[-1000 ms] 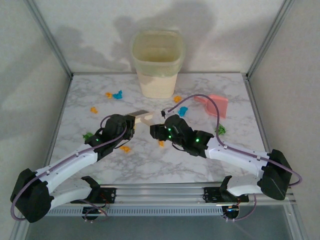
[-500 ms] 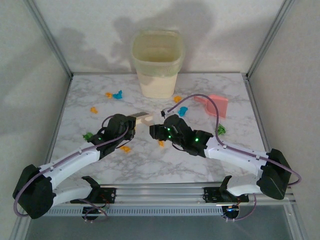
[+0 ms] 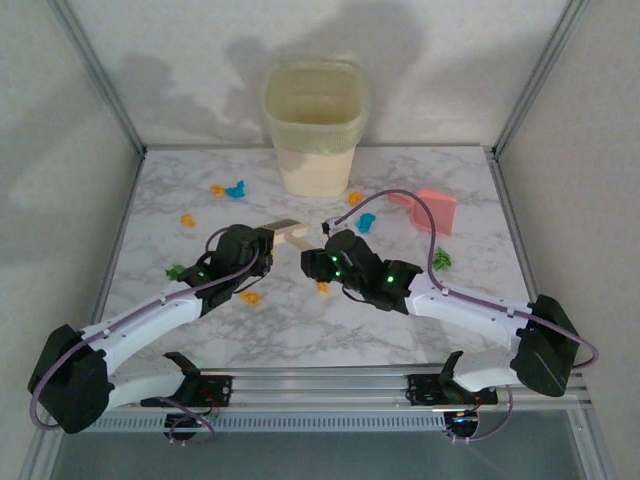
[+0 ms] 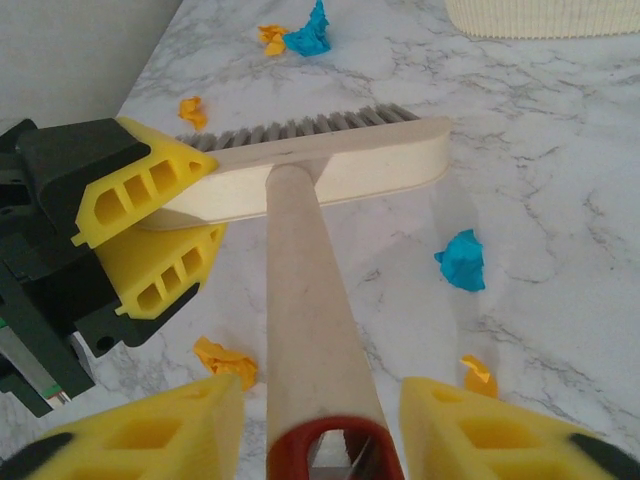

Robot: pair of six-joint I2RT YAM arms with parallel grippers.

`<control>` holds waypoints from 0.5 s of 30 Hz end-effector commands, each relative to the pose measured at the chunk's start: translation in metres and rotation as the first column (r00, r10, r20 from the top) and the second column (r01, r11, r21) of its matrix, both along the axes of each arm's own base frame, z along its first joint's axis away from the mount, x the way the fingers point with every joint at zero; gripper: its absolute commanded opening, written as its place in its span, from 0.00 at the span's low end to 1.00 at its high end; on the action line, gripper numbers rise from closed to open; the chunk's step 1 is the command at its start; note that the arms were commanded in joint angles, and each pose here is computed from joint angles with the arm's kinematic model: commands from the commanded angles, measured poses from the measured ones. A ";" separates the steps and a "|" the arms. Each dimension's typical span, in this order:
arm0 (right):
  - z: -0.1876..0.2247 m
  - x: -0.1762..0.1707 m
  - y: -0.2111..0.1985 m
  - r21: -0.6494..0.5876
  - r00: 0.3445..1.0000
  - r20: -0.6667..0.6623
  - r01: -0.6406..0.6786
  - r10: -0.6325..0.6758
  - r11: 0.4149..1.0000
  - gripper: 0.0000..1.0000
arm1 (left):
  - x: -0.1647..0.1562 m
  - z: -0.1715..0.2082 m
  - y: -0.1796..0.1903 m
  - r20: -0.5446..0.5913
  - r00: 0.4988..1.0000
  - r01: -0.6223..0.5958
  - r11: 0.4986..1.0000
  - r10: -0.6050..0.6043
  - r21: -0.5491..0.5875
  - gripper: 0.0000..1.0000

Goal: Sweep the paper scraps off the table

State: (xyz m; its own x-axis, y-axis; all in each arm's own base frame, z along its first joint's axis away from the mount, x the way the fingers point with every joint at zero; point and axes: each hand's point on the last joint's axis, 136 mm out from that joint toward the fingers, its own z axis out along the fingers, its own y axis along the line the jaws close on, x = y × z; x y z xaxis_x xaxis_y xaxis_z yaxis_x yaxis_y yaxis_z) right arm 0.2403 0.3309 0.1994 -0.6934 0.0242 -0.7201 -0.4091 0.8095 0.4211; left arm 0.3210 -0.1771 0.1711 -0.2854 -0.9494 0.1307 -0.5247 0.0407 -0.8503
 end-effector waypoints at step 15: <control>0.017 -0.002 -0.005 -0.026 0.999 0.039 0.000 0.001 1.000 0.00 | 0.005 0.029 0.007 0.083 0.997 -0.010 1.000 0.008 0.025 0.78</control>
State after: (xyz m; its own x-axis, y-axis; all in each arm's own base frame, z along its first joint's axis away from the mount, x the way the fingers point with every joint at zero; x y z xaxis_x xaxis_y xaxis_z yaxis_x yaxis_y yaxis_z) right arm 0.2356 0.3282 0.1946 -0.7011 -0.0107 -0.7130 -0.4116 0.8226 0.3923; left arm 0.3210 -0.1749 0.1749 -0.2979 -0.9493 0.1005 -0.5066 0.0680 -0.8595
